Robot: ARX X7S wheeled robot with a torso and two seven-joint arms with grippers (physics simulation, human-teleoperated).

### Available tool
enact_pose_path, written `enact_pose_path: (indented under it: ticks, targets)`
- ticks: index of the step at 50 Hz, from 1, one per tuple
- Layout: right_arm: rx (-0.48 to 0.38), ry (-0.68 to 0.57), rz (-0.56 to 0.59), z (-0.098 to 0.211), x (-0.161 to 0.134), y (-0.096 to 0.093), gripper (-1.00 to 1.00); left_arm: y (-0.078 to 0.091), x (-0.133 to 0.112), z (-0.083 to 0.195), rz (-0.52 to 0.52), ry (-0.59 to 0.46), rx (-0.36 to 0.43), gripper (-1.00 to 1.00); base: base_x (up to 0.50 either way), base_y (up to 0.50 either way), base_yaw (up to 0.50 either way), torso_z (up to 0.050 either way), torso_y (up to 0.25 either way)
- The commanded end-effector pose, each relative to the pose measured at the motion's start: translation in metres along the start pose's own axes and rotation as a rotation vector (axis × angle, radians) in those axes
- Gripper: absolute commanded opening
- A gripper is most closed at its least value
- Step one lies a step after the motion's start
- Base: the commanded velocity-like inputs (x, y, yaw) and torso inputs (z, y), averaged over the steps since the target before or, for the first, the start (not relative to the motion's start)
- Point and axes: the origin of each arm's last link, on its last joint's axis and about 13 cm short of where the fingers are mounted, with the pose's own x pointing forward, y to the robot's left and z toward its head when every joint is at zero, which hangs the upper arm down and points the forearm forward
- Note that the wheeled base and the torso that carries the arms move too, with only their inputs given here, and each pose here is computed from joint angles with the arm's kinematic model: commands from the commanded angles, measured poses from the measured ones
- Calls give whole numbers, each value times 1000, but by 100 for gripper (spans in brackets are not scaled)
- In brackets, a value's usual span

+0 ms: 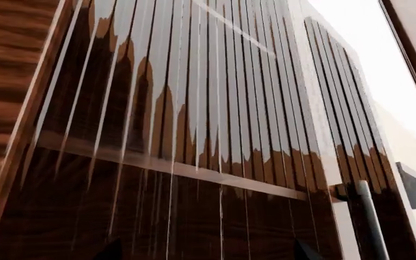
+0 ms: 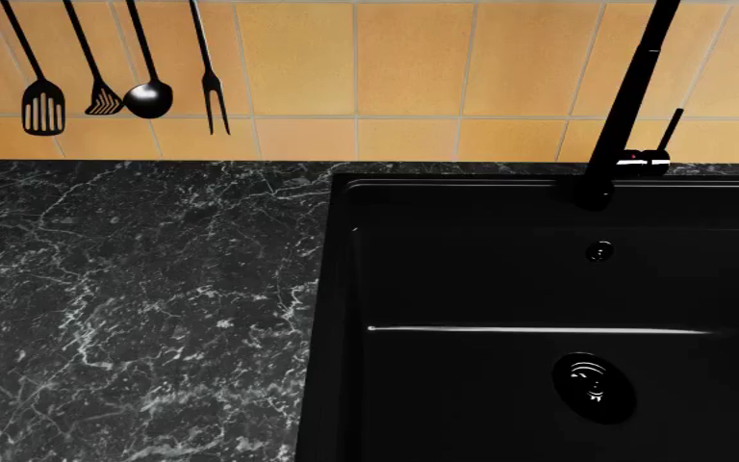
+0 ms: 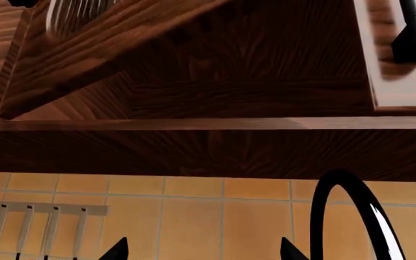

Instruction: Pick the kettle from the counter and place it on the tray. Then pick the mug from the cabinet and place it on the tray. Then close the cabinet doors.

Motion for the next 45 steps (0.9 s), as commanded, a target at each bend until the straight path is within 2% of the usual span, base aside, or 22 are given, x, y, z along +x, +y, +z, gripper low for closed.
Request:
enact_pose_path:
  ticks: [1,6,11,25,32,42,45]
  targets:
    - [8,0,-1,-2,-1,0,100,-29,4,-68,-163,497,104,100,0,0,-7,0,0]
    - [10,2,-4,-4,-2,0,100,-19,9,-83,-116,550,179,100,0,0,-7,0,0]
    - [11,3,-7,-4,-3,0,100,-16,9,-96,-111,606,231,100,0,0,-6,0,0]
    - [13,5,-13,-6,-5,-1,100,-10,7,-117,-104,681,304,100,0,0,-5,0,0]
    - [14,6,-14,-6,-5,-1,100,0,4,-128,-79,722,362,100,0,0,-5,0,0]
    - [14,8,-14,-8,-5,-1,100,27,-3,-156,-1,839,583,100,0,0,-4,0,0]
    - [14,9,-14,-8,-5,0,100,33,-6,-163,2,860,620,100,0,0,-6,0,0]
